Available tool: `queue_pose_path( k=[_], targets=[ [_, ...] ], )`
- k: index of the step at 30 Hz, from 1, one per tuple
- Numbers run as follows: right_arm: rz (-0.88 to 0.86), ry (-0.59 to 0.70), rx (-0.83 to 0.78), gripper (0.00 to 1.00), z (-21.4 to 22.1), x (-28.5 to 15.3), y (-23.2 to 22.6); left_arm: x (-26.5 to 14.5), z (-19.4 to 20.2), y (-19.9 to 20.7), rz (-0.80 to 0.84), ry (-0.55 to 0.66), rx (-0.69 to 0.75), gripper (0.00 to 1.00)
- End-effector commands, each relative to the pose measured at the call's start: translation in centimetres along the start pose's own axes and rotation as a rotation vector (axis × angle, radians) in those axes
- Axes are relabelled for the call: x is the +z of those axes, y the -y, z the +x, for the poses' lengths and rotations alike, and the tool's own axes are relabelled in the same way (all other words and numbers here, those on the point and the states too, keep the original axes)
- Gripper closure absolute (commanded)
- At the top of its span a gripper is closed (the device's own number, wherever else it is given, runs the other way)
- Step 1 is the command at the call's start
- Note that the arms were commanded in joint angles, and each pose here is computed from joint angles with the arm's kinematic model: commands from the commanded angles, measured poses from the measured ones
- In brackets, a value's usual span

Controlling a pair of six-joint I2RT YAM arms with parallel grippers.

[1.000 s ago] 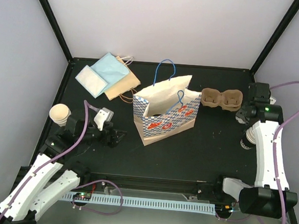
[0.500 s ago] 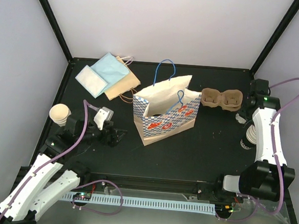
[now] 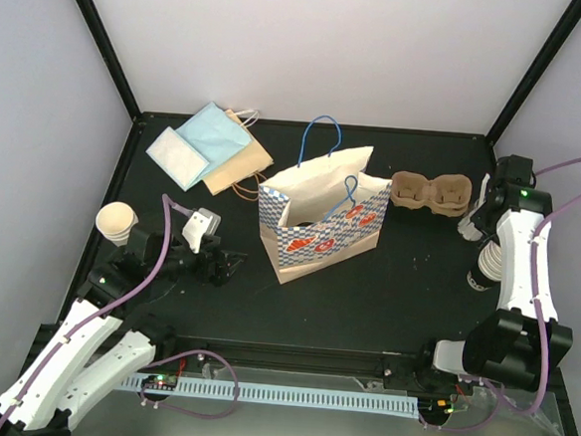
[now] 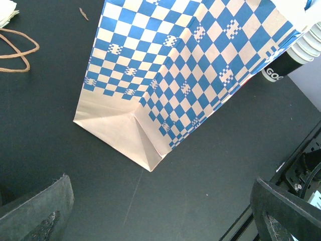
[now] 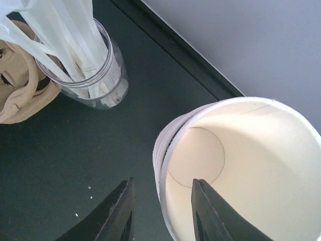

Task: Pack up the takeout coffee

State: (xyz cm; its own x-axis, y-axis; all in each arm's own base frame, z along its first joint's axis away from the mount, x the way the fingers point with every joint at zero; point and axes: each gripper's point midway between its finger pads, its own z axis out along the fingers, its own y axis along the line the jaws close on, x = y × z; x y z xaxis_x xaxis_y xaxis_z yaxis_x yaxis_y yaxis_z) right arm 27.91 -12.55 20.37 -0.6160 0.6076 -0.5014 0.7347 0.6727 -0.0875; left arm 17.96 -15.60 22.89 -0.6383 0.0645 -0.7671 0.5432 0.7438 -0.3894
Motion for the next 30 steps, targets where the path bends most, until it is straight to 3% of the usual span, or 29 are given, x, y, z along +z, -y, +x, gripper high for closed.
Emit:
queue_pose_path(
  k=[1, 8, 10, 13, 15, 30],
  targets=[
    [-0.023, 0.007, 0.028, 0.65, -0.8, 0.2, -0.6, 0.1, -0.6, 0.0, 0.004, 0.023, 0.004, 0.01],
    [-0.051, -0.006, 0.043, 0.72, -0.5, 0.6, -1.1, 0.1, -0.6, 0.0, 0.001, 0.019, 0.001, 0.01],
    [-0.053, -0.009, 0.042, 0.78, -0.4, 0.8, -1.2, 0.1, -0.6, -0.1, 0.001, 0.02, 0.002, 0.01],
    [-0.058, 0.002, 0.045, 0.95, -0.6, 0.2, -1.1, 0.1, -0.6, -0.1, 0.0, 0.018, 0.001, 0.01],
    [-0.064, 0.016, 0.043, 0.99, -1.0, -0.4, -1.0, 0.1, -0.6, -0.1, -0.001, 0.019, 0.001, 0.01],
    [-0.047, 0.077, 0.035, 0.99, -4.2, -6.0, 0.4, 0.1, -0.6, -0.1, -0.002, 0.02, 0.0, 0.01]
  ],
)
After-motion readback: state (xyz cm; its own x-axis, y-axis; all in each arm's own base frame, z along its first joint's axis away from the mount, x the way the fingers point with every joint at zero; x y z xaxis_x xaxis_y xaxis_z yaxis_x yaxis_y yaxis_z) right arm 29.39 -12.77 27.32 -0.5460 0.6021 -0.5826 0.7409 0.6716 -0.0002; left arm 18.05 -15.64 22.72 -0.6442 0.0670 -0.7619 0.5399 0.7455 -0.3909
